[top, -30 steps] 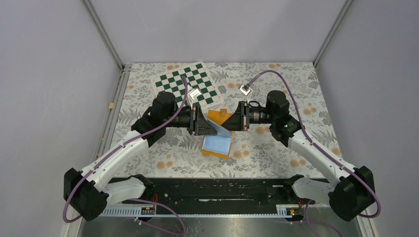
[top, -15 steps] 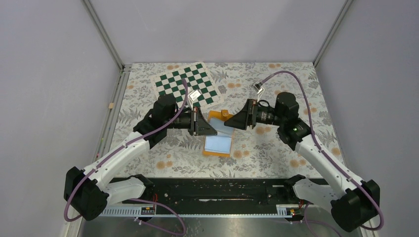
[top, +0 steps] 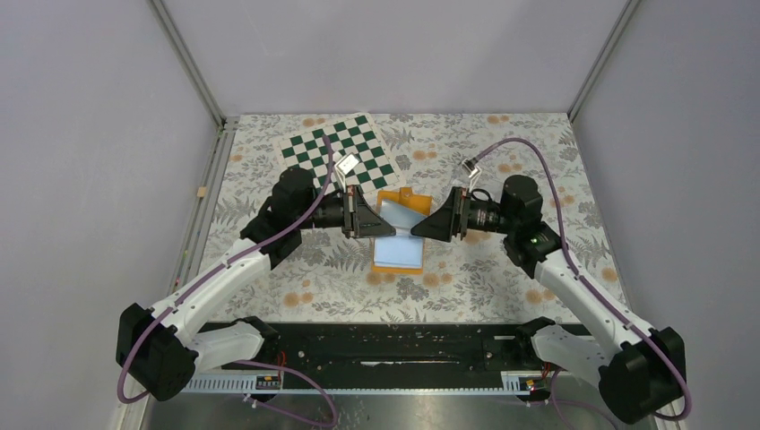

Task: Put the credit cards into the card holder
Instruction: Open the card holder at the center of the board.

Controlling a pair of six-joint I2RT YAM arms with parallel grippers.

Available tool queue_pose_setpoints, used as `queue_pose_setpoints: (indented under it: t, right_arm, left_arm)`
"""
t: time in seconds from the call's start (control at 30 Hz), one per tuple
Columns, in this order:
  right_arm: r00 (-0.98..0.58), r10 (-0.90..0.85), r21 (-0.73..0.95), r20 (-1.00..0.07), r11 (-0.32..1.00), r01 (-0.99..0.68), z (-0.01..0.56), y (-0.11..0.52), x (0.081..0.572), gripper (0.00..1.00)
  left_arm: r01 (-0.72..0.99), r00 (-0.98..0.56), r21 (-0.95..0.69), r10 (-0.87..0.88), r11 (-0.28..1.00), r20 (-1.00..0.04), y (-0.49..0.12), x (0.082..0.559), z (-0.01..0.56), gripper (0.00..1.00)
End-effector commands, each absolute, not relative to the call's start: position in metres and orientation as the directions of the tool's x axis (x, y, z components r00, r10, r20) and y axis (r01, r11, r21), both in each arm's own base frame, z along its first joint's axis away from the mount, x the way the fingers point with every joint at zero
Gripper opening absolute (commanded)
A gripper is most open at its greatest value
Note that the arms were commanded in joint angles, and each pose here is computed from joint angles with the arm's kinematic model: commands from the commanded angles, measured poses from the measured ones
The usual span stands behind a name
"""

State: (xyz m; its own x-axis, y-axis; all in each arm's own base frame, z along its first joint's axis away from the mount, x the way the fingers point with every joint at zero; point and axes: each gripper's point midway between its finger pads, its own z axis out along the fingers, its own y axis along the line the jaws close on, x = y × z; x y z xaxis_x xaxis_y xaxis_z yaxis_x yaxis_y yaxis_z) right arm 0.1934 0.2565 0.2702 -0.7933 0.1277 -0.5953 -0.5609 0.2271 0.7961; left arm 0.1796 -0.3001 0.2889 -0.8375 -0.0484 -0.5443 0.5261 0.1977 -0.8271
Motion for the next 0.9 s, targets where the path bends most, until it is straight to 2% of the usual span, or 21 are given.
queue_pose_setpoints:
  t: [0.0, 0.1, 0.27, 0.3, 0.37, 0.4, 0.47, 0.57, 0.73, 0.77, 0.8, 0.83, 0.87]
  right_arm:
    - [-0.78, 0.157, 0.795, -0.606, 0.118, -0.594, 0.299, 0.266, 0.202, 0.95]
    - [-0.798, 0.138, 0.809, -0.587, 0.065, -0.584, 0.311, 0.274, 0.208, 0.7]
    - [-0.819, 0.078, 0.823, -0.568, 0.029, -0.568, 0.311, 0.283, 0.206, 0.47]
    - [-0.82, 0.076, 0.823, -0.567, 0.023, -0.567, 0.312, 0.283, 0.205, 0.33]
    - [-0.826, 0.071, 0.828, -0.559, 0.009, -0.56, 0.314, 0.283, 0.204, 0.08]
    - [-0.83, 0.074, 0.832, -0.553, 0.004, -0.554, 0.315, 0.283, 0.203, 0.0]
    - [-0.836, 0.088, 0.839, -0.542, -0.003, -0.545, 0.318, 0.283, 0.203, 0.0]
    - [-0.833, 0.122, 0.839, -0.539, -0.004, -0.544, 0.322, 0.282, 0.205, 0.0]
    - [-0.818, 0.171, 0.831, -0.549, 0.004, -0.556, 0.331, 0.28, 0.208, 0.0]
    - [-0.82, 0.174, 0.833, -0.546, 0.003, -0.554, 0.332, 0.28, 0.208, 0.0]
    - [-0.823, 0.173, 0.836, -0.541, 0.0, -0.549, 0.333, 0.28, 0.207, 0.0]
    - [-0.829, 0.172, 0.842, -0.531, -0.002, -0.54, 0.334, 0.281, 0.208, 0.0]
    - [-0.838, 0.171, 0.85, -0.518, -0.003, -0.526, 0.333, 0.281, 0.208, 0.0]
  left_arm:
    - [0.598, -0.795, -0.791, -0.027, 0.126, -0.605, -0.303, 0.171, 0.313, 0.0]
    - [0.592, -0.799, -0.793, -0.023, 0.144, -0.6, -0.302, 0.17, 0.306, 0.0]
    - [0.599, -0.792, -0.787, -0.038, 0.147, -0.61, -0.3, 0.169, 0.309, 0.07]
    - [0.601, -0.79, -0.786, -0.041, 0.149, -0.612, -0.3, 0.168, 0.308, 0.12]
    - [0.599, -0.79, -0.786, -0.044, 0.153, -0.611, -0.299, 0.168, 0.306, 0.27]
    - [0.598, -0.79, -0.786, -0.047, 0.158, -0.611, -0.298, 0.168, 0.305, 0.35]
    - [0.592, -0.794, -0.79, -0.051, 0.162, -0.606, -0.297, 0.167, 0.301, 0.51]
    - [0.587, -0.799, -0.795, -0.052, 0.154, -0.599, -0.298, 0.162, 0.295, 0.66]
    - [0.562, -0.821, -0.813, -0.019, 0.154, -0.571, -0.305, 0.153, 0.277, 0.68]
    - [0.56, -0.822, -0.814, -0.021, 0.156, -0.569, -0.305, 0.153, 0.274, 0.66]
    - [0.558, -0.823, -0.816, -0.028, 0.153, -0.568, -0.306, 0.153, 0.273, 0.58]
    - [0.559, -0.821, -0.817, -0.039, 0.145, -0.569, -0.307, 0.154, 0.274, 0.45]
    - [0.56, -0.821, -0.818, -0.049, 0.133, -0.569, -0.308, 0.154, 0.275, 0.27]
